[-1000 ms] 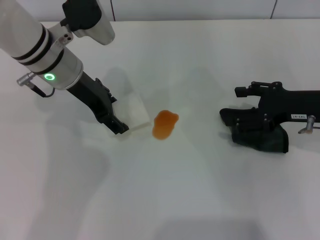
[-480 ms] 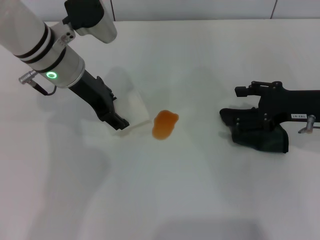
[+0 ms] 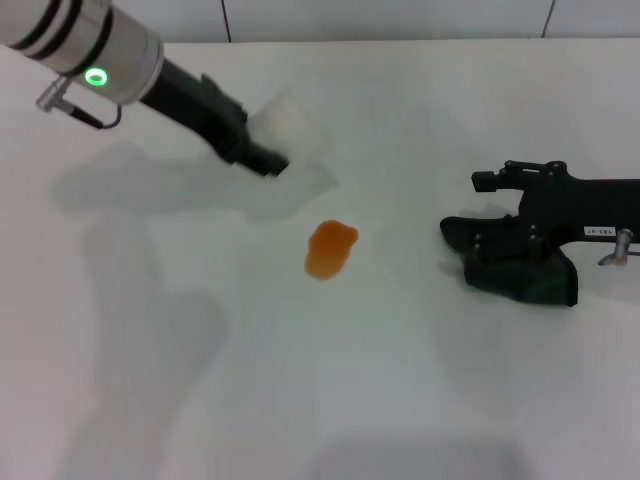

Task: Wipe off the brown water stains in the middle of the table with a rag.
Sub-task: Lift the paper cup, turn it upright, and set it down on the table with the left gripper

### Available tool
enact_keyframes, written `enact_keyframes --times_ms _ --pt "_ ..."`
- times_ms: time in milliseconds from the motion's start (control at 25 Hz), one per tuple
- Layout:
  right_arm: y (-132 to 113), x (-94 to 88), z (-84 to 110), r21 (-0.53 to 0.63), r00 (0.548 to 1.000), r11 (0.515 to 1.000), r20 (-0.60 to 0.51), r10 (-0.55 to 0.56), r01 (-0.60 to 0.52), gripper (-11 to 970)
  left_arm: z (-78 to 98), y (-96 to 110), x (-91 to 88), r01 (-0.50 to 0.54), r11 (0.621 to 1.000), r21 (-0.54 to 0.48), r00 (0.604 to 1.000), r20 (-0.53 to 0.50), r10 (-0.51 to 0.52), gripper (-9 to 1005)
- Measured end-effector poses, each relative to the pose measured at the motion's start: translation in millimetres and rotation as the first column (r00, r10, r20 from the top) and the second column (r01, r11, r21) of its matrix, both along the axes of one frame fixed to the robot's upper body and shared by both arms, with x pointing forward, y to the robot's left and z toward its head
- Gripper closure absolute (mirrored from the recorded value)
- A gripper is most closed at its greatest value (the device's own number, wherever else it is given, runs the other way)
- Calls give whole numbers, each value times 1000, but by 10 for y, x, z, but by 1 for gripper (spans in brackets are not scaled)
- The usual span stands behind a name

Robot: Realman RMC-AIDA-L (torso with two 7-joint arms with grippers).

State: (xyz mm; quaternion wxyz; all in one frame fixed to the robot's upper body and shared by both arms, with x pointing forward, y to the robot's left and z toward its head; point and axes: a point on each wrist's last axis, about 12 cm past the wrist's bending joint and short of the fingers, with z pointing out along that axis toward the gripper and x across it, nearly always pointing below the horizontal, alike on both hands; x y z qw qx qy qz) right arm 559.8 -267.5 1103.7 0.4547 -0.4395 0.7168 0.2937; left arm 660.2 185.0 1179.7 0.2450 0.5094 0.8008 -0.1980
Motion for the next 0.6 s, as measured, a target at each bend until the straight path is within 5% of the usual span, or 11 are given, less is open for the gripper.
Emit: enact_keyframes --times_ms 120,320,600 --pt "-9 -9 -5 4 1000 1000 -1 -4 4 104 -6 16 -6 -34 995 -99 999 13 35 392" --pt "-3 -5 -1 6 1000 1000 0 -3 3 104 -252 99 -130 -95 959 -267 995 -17 94 404" --pt "1 0 1 7 1000 1000 0 -3 3 104 -553 396 -374 -194 835 -515 976 -16 217 409"
